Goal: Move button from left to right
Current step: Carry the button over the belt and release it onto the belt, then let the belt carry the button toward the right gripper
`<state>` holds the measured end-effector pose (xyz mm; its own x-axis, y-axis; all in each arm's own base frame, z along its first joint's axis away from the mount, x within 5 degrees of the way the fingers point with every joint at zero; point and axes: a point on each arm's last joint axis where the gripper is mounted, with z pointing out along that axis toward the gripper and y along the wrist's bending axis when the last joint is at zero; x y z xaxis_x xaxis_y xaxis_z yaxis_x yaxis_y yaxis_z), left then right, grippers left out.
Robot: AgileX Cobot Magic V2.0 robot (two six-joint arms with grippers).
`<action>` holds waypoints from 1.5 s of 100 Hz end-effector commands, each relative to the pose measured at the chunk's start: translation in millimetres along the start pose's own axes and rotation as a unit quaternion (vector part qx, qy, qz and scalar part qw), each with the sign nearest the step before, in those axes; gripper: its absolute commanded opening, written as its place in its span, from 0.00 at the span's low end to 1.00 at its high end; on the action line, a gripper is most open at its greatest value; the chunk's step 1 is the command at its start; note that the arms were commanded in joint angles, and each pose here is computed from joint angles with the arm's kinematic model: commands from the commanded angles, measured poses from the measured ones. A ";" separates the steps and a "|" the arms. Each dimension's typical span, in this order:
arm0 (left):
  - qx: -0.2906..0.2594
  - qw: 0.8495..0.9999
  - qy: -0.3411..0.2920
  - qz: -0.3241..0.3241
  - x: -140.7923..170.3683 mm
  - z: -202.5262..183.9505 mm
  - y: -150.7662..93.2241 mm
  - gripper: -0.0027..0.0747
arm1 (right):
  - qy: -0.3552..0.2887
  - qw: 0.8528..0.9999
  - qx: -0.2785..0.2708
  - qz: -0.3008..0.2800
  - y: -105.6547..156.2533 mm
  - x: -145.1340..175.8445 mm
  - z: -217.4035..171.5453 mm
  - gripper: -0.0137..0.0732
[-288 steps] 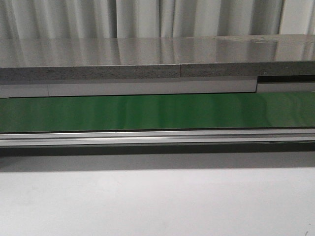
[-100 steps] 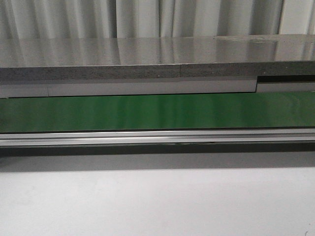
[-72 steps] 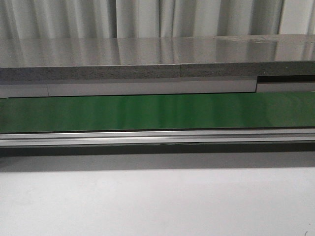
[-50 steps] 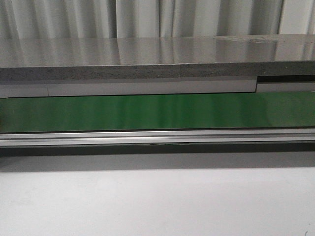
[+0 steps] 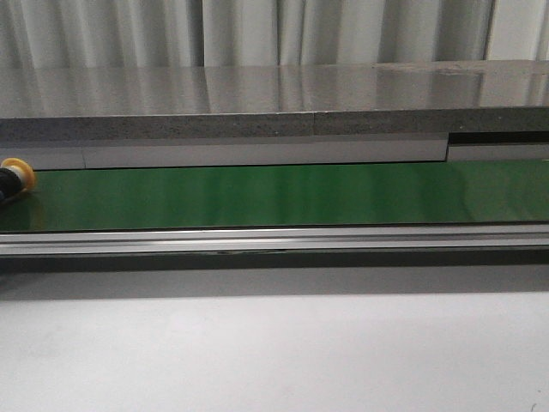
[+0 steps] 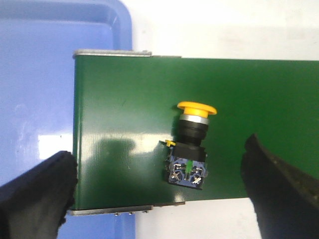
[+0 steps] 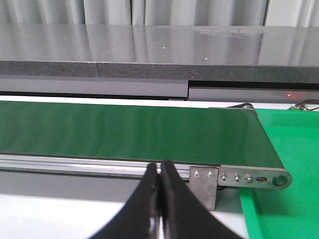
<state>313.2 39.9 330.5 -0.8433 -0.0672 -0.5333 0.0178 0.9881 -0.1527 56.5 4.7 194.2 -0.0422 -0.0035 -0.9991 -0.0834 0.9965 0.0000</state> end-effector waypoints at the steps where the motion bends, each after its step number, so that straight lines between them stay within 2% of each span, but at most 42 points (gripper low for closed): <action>1: 0.017 0.995 -0.098 0.017 -2.6 -40.6 -16.3 0.86 | -0.056 0.998 0.002 -0.003 -0.2 -13.1 -2.8 0.08; 18: 0.011 0.982 -0.188 0.032 26.9 -73.2 -27.1 0.86 | -0.056 0.998 0.002 -0.003 -0.2 -13.1 -2.8 0.08; 41: -0.007 0.944 -0.321 0.076 87.5 -112.0 -49.3 0.86 | -0.056 0.998 0.002 -0.003 -0.2 -13.1 -2.8 0.08; 59: 0.008 0.924 -0.369 0.097 137.3 -118.8 -59.0 0.86 | -0.056 0.998 0.002 -0.003 -0.2 -13.1 -2.8 0.08; 92: 0.013 0.890 -0.448 0.086 218.8 -107.1 -52.5 0.86 | -0.056 0.998 0.002 -0.003 -0.2 -13.1 -2.8 0.08; 107: 0.001 0.875 -0.478 0.078 236.9 -95.1 -46.5 0.86 | -0.056 0.998 0.002 -0.003 -0.2 -13.1 -2.8 0.08; 122: -0.020 0.861 -0.504 0.063 240.2 -84.7 -39.7 0.86 | -0.056 0.998 0.002 -0.003 -0.2 -13.1 -2.8 0.08; 150: -0.022 0.860 -0.506 0.061 240.7 -83.1 -38.9 0.86 | -0.056 0.998 0.002 -0.003 -0.2 -13.1 -2.8 0.08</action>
<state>65.2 -6.0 261.1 -0.0350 -0.0077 -0.9994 0.0589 0.9982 -0.0098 56.5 4.7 194.2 -0.0422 -0.0035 -0.9991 -0.0834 0.9965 0.0000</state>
